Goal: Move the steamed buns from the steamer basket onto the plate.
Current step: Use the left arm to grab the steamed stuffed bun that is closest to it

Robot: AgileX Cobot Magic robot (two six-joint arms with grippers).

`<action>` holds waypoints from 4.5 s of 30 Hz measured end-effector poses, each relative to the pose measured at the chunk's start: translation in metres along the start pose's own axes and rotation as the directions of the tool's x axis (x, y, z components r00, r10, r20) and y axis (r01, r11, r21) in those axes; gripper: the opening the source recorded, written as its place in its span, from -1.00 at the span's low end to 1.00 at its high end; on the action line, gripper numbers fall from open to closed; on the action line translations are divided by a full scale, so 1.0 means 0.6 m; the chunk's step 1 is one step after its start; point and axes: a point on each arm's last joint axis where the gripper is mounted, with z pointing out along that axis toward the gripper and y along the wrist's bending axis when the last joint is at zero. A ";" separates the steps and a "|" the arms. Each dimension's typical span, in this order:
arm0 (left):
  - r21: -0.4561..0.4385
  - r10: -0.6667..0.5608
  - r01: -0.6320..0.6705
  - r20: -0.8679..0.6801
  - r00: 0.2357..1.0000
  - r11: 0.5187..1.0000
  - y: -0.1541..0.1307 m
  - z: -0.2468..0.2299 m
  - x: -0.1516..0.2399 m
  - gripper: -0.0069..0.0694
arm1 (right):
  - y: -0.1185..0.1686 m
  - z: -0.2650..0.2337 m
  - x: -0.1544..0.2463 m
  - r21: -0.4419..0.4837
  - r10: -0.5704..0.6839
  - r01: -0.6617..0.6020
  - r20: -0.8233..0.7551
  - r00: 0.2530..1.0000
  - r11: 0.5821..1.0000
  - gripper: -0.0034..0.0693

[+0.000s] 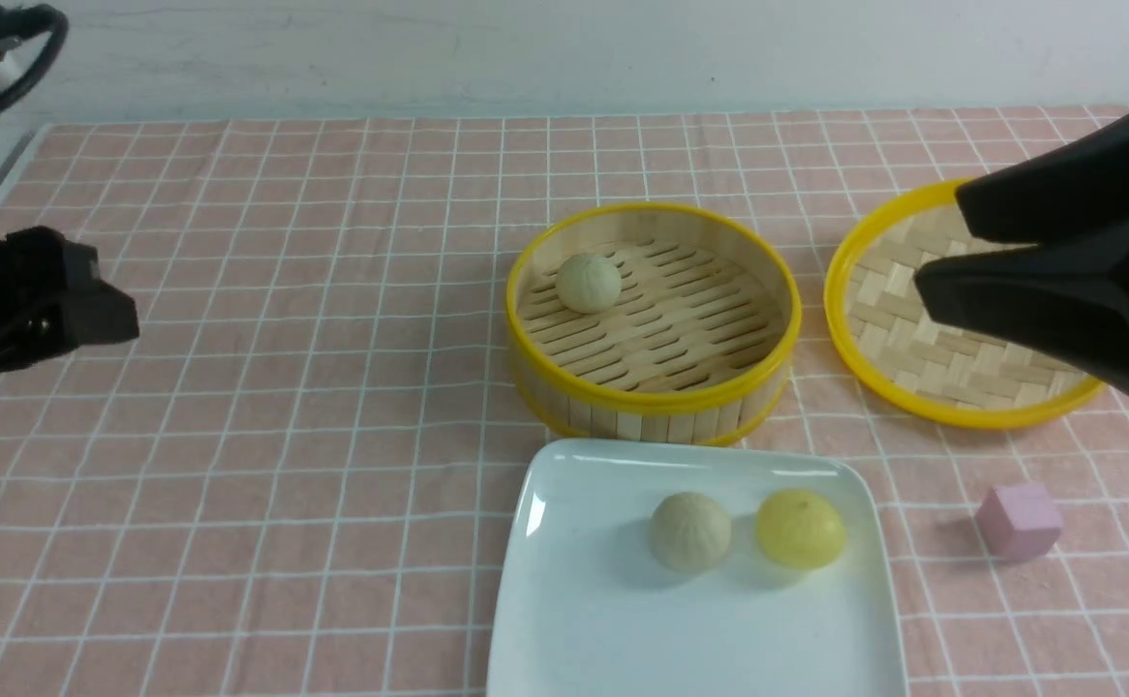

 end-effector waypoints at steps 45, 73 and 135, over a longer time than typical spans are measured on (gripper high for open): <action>0.116 0.540 -0.546 0.080 0.838 0.830 -0.200 0.010 -0.073 0.36 | -0.001 0.000 0.000 0.009 -0.005 0.005 0.003 1.000 1.000 0.11; 0.189 0.418 -0.453 0.197 0.887 0.871 -0.239 0.213 -0.103 0.36 | -0.003 0.000 -0.002 0.019 -0.004 0.004 0.012 1.000 1.000 0.11; 0.597 0.331 -0.306 0.070 0.941 0.742 -0.296 0.237 -0.076 0.36 | 0.011 -0.001 0.012 -0.067 0.043 -0.048 -0.082 0.996 0.997 0.11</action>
